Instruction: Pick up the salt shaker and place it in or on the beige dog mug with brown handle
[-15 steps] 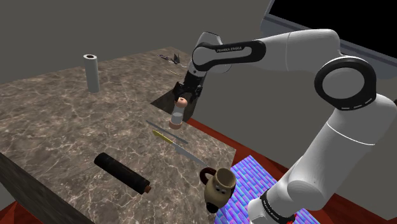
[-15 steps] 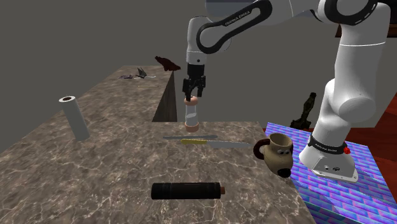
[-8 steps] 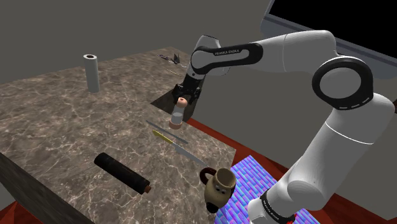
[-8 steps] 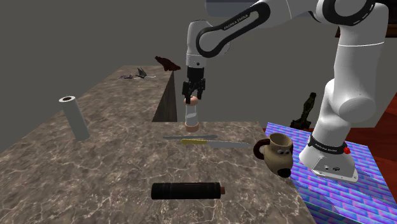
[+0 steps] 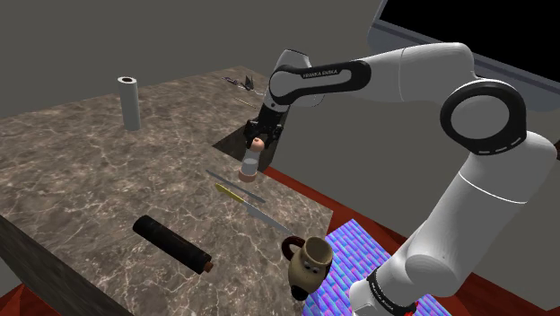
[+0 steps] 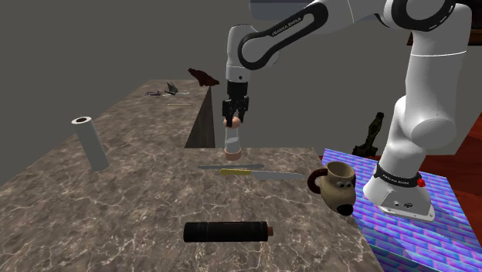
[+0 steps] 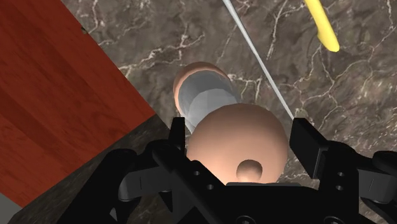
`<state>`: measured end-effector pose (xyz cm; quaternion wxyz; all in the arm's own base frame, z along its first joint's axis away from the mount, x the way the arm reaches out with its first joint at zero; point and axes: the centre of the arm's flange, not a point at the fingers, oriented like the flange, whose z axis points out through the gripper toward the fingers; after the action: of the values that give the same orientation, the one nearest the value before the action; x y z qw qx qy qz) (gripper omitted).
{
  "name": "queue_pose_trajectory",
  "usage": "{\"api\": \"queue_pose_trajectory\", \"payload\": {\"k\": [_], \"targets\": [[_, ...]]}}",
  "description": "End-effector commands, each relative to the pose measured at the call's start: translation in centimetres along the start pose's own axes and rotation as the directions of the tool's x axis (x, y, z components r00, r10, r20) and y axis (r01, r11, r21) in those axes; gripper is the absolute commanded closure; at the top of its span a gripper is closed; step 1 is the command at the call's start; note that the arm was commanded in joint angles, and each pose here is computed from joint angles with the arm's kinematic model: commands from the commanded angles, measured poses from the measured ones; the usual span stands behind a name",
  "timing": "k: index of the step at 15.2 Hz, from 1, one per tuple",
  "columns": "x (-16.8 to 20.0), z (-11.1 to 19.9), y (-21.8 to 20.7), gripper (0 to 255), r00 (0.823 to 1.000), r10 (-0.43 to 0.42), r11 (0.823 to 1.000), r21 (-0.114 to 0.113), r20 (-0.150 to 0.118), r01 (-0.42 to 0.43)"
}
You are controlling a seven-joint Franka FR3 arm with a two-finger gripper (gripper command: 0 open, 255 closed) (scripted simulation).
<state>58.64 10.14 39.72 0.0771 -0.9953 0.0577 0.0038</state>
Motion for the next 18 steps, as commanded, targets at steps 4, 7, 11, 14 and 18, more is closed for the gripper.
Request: {"api": "queue_pose_trajectory", "payload": {"k": [4,7,11,14,18], "targets": [[0.0,0.0,0.0,255,1.000,0.000,1.000,0.000,0.001,0.000],[-0.1,-1.5,-0.2,255,1.000,0.000,1.000,0.000,0.001,0.000],[-0.1,-3.6,-0.6,255,1.000,0.000,1.000,0.000,0.001,0.000],[-0.1,-5.2,-0.8,255,1.000,0.000,1.000,0.000,0.001,0.000],[-0.1,-7.3,-1.1,255,1.000,0.000,1.000,0.000,0.001,0.000]]}}
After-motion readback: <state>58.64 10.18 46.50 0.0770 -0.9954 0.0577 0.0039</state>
